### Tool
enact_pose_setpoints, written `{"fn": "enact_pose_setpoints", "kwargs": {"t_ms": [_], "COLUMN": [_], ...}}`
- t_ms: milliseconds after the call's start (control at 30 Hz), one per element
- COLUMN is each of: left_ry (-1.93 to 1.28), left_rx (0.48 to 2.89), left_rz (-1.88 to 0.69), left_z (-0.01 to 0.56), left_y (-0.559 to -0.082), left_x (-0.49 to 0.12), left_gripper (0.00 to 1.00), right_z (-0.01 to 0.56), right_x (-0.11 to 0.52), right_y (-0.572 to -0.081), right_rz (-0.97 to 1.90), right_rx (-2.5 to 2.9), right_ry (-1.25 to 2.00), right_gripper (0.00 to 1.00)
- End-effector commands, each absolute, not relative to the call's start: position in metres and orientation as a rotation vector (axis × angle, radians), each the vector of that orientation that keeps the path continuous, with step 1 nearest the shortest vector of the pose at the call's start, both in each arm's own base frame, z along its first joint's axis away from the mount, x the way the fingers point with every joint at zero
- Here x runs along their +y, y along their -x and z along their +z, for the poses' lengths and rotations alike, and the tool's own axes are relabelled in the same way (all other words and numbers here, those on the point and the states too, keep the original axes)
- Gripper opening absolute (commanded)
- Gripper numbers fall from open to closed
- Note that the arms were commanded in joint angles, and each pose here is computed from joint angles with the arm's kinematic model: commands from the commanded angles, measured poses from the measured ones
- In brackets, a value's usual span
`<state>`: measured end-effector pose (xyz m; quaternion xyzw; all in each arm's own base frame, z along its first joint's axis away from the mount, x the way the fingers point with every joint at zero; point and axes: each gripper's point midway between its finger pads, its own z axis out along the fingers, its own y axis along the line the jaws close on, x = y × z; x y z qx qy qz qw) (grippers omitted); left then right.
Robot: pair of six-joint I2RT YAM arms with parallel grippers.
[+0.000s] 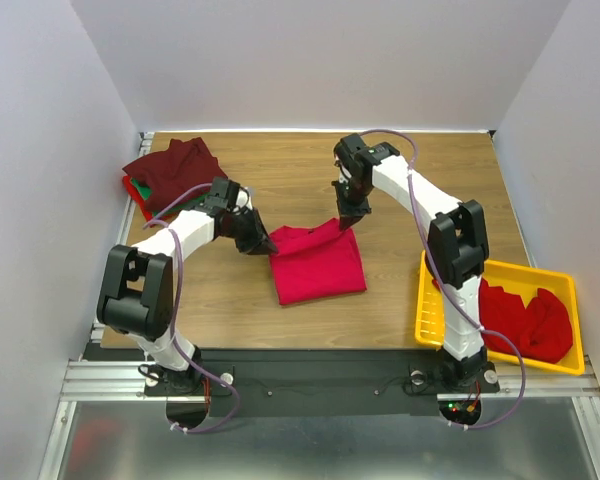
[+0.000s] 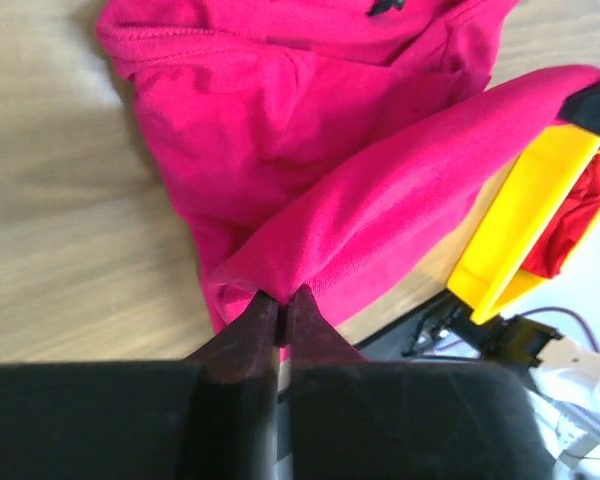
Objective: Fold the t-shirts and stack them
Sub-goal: Fold the tshirt
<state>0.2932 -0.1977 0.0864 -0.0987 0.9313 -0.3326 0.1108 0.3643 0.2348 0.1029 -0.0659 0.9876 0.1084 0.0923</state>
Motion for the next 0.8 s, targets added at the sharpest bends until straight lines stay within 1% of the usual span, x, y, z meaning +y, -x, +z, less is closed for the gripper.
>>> {"fn": "enact_pose_setpoints", "kwargs": {"t_ms": [0, 33, 67, 100, 133, 167, 200, 233, 267, 333, 433, 467, 500, 567, 633, 667, 767], "left_ry": [0.221, 0.230, 0.220, 0.225, 0.241, 0.245, 0.247, 0.248, 0.243, 0.249, 0.242, 0.244, 0.228, 0.222, 0.195, 0.197, 0.148], "left_rx": [2.637, 2.624, 2.570, 2.555, 2.535, 2.482, 2.456, 2.437, 2.400, 2.371, 2.356, 2.387, 2.363, 2.400, 2.383, 2.411, 2.386], "left_rz": [-0.941, -0.922, -0.918, -0.904, -0.867, -0.835, -0.822, -0.810, -0.804, -0.777, -0.763, -0.753, -0.763, -0.752, -0.748, -0.740, -0.764], "left_z": [0.118, 0.122, 0.141, 0.149, 0.155, 0.176, 0.186, 0.193, 0.209, 0.218, 0.217, 0.201, 0.204, 0.183, 0.180, 0.166, 0.165], "left_y": [-0.328, -0.336, -0.352, -0.359, -0.370, -0.385, -0.393, -0.400, -0.408, -0.413, -0.408, -0.400, -0.398, -0.383, -0.376, -0.367, -0.355], "left_x": [-0.198, -0.198, -0.200, -0.199, -0.197, -0.195, -0.195, -0.194, -0.194, -0.191, -0.187, -0.185, -0.185, -0.181, -0.178, -0.176, -0.176], "left_gripper": [0.37, 0.62, 0.71, 0.78, 0.85, 0.94, 0.96, 0.97, 0.97, 0.98, 0.98, 0.98, 0.98, 0.97, 0.98, 0.97, 0.98], "right_z": [0.125, 0.129, 0.142, 0.147, 0.154, 0.170, 0.178, 0.185, 0.202, 0.214, 0.232, 0.228, 0.228, 0.221, 0.215, 0.208, 0.200], "right_x": [0.228, 0.226, 0.225, 0.223, 0.220, 0.217, 0.213, 0.207, 0.204, 0.198, 0.197, 0.200, 0.201, 0.206, 0.208, 0.210, 0.219], "right_y": [-0.401, -0.404, -0.412, -0.416, -0.420, -0.425, -0.429, -0.430, -0.433, -0.432, -0.426, -0.420, -0.417, -0.405, -0.397, -0.391, -0.383], "right_rz": [0.296, 0.295, 0.310, 0.310, 0.304, 0.305, 0.294, 0.256, 0.244, 0.215, 0.242, 0.275, 0.292, 0.348, 0.378, 0.406, 0.488], "right_rx": [2.806, 2.795, 2.760, 2.745, 2.725, 2.689, 2.668, 2.650, 2.605, 2.574, 2.540, 2.559, 2.564, 2.590, 2.604, 2.617, 2.631], "right_ry": [0.150, 0.136, 0.110, 0.096, 0.082, 0.064, 0.053, 0.043, 0.041, 0.041, 0.061, 0.081, 0.087, 0.097, 0.101, 0.100, 0.104], "right_gripper": [0.01, 0.12, 0.26, 0.39, 0.50, 0.60, 0.63, 0.69, 0.71, 0.72, 0.72, 0.73, 0.72, 0.72, 0.72, 0.72, 0.71]}}
